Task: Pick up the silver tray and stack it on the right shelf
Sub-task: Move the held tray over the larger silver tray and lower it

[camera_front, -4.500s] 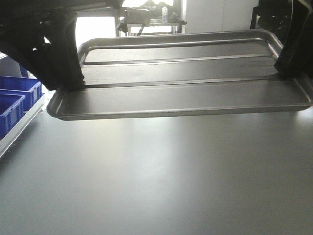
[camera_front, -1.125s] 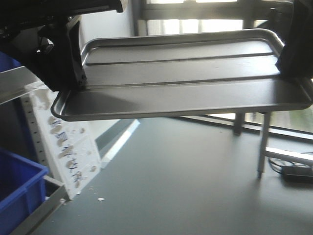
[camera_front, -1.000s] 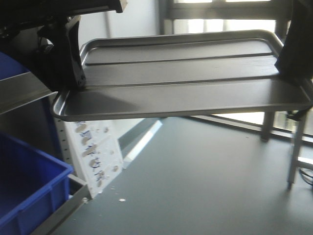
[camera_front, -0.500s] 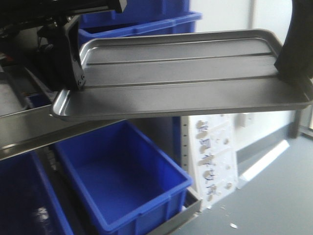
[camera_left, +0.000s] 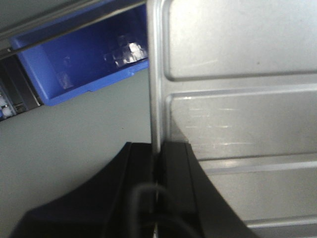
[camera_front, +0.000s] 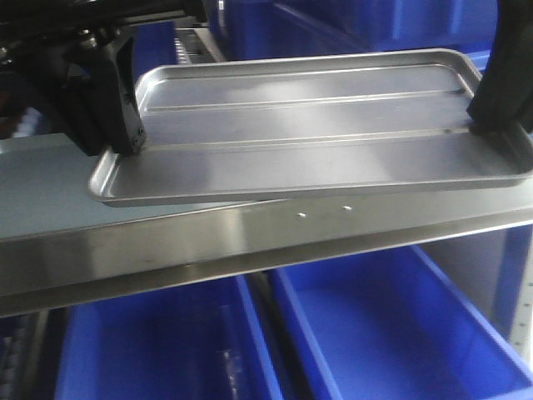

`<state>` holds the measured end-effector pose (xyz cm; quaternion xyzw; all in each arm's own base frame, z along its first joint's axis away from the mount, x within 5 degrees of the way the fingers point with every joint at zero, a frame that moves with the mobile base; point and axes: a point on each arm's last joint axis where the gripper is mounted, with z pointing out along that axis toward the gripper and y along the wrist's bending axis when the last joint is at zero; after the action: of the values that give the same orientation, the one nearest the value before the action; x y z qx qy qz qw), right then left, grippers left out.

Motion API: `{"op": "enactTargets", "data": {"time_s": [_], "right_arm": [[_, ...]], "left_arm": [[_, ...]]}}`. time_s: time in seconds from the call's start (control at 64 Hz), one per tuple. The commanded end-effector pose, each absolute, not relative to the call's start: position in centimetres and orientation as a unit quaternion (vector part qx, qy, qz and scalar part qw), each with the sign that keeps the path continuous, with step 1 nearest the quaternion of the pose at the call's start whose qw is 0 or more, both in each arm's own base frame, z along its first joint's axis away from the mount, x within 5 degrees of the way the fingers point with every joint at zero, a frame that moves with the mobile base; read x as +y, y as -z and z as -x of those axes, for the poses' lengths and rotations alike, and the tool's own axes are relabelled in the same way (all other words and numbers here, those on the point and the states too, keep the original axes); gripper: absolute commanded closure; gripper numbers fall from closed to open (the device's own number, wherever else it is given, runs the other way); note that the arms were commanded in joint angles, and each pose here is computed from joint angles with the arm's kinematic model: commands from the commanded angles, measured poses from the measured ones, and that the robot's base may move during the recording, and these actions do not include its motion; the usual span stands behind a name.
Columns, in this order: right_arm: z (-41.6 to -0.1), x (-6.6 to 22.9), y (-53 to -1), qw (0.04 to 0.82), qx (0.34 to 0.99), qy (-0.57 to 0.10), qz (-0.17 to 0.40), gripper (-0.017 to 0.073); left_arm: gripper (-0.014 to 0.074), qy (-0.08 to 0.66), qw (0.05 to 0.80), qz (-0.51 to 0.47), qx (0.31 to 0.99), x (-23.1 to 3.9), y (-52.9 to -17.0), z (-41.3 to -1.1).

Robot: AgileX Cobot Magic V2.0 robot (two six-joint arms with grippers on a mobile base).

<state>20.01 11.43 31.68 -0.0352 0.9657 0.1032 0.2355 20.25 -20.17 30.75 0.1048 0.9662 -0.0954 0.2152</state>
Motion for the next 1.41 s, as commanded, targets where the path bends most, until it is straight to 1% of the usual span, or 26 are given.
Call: {"op": "enactTargets", "data": {"time_s": [0.0,1.391], "right_arm": [[-20.21,11.19,-33.26,0.285,0.951,-0.109,0.048,0.0503],[-20.21,11.19,-33.26,0.285,0.951,-0.109,0.048,0.0503]], "left_arm": [[0.0687,0.098,0.244,-0.122,0.957,-19.85,-32.38,-19.97],[0.0687,0.098,0.244,-0.121,0.957,-19.85,-32.38,-19.96]]}}
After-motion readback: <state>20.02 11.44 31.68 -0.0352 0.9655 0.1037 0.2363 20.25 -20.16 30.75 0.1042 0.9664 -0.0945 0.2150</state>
